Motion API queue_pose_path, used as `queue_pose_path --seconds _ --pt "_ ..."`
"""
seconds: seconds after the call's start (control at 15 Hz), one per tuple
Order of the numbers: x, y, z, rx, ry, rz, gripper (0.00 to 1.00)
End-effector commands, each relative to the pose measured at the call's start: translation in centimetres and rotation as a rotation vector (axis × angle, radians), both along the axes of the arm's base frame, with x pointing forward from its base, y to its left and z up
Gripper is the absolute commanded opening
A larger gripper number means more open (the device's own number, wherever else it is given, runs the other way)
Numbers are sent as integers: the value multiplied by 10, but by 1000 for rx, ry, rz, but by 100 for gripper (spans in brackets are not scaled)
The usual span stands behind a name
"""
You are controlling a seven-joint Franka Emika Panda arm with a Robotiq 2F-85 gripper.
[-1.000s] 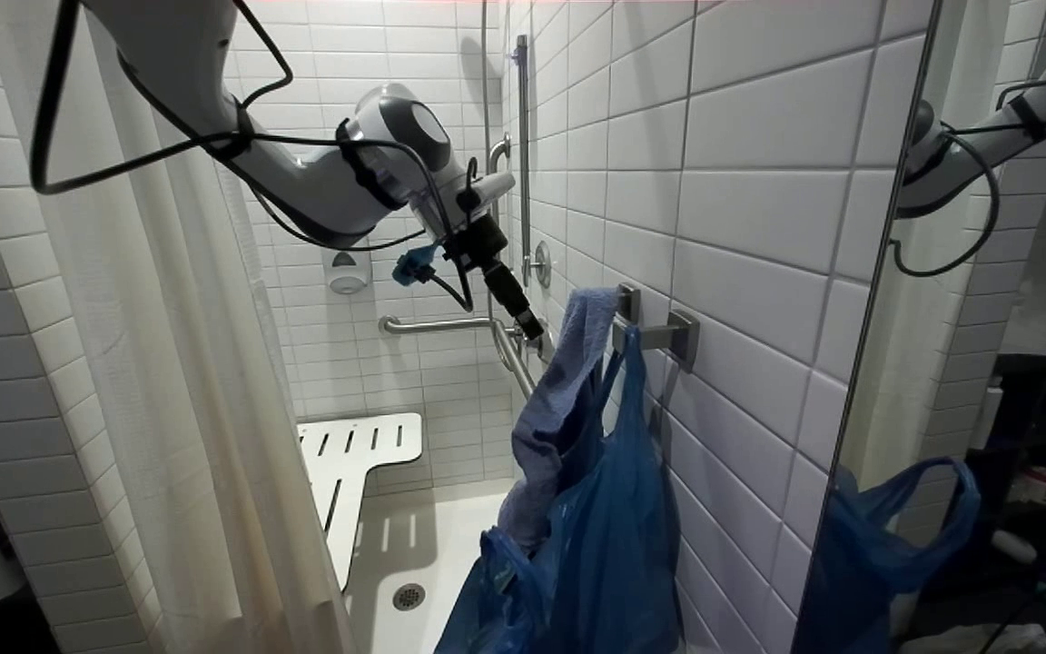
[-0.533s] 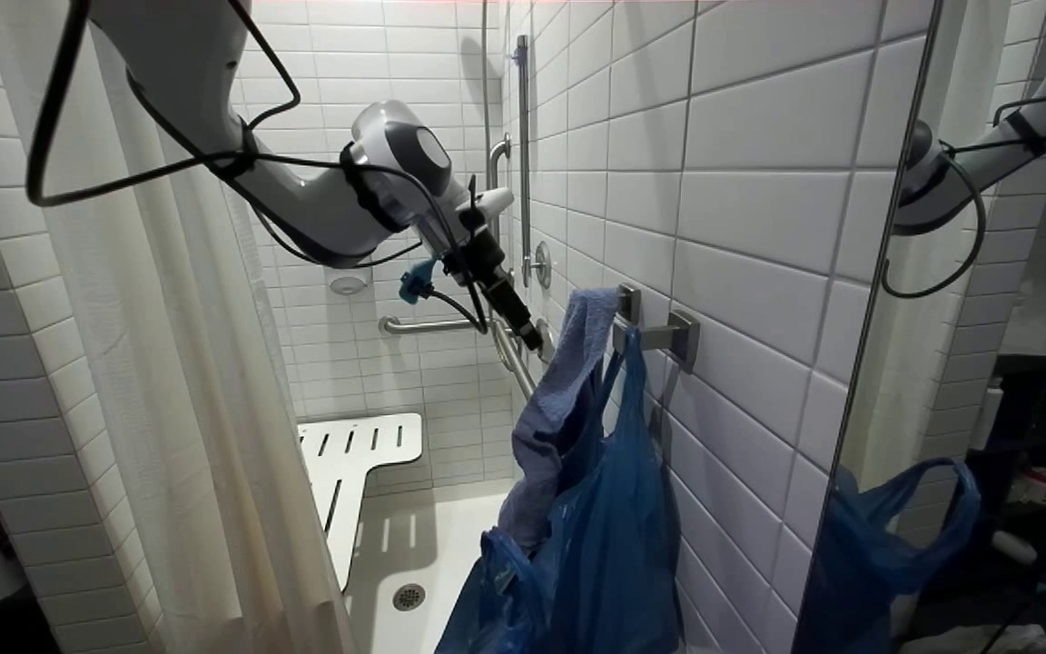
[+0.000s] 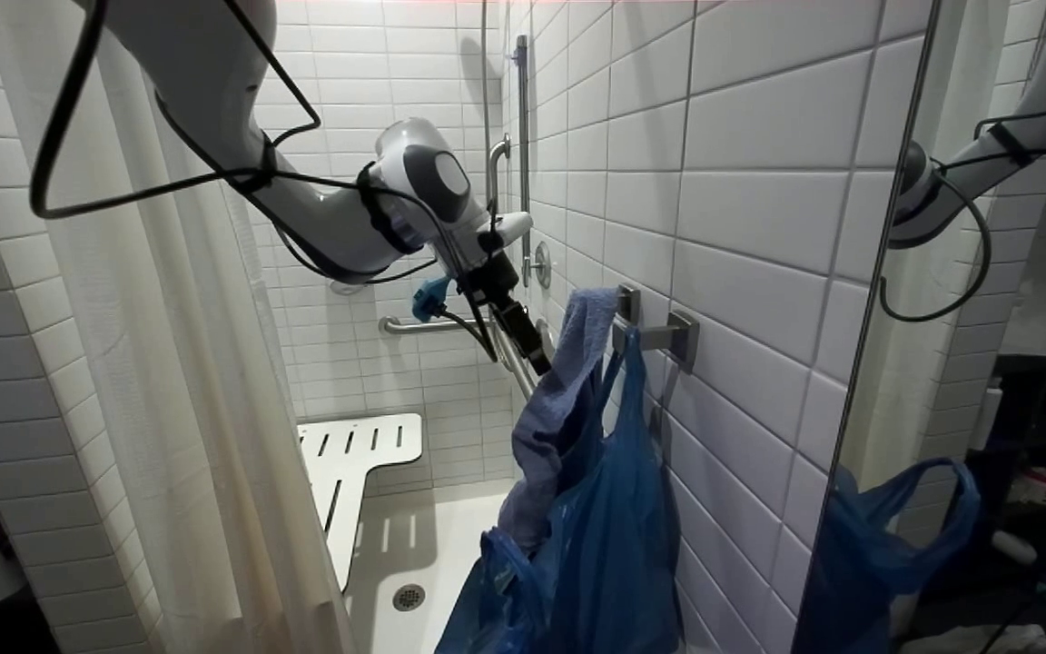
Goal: Remove the towel from the hook on the left and put it on the right hook
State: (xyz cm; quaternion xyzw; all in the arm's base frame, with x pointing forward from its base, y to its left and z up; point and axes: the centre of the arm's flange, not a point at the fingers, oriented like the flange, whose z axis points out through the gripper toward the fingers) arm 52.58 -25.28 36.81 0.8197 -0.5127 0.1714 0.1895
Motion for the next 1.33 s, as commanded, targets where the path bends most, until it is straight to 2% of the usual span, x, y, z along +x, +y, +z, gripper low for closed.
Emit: queue_pose_path --seconds 0.0,1.07,1.13,1.27 --pt "0 -10 -12 37 13 10 100" --pt "-7 -29 -20 123 48 5 100" --pt "-7 -31 -20 128 47 3 82" --pt "-9 -33 -21 128 56 6 68"
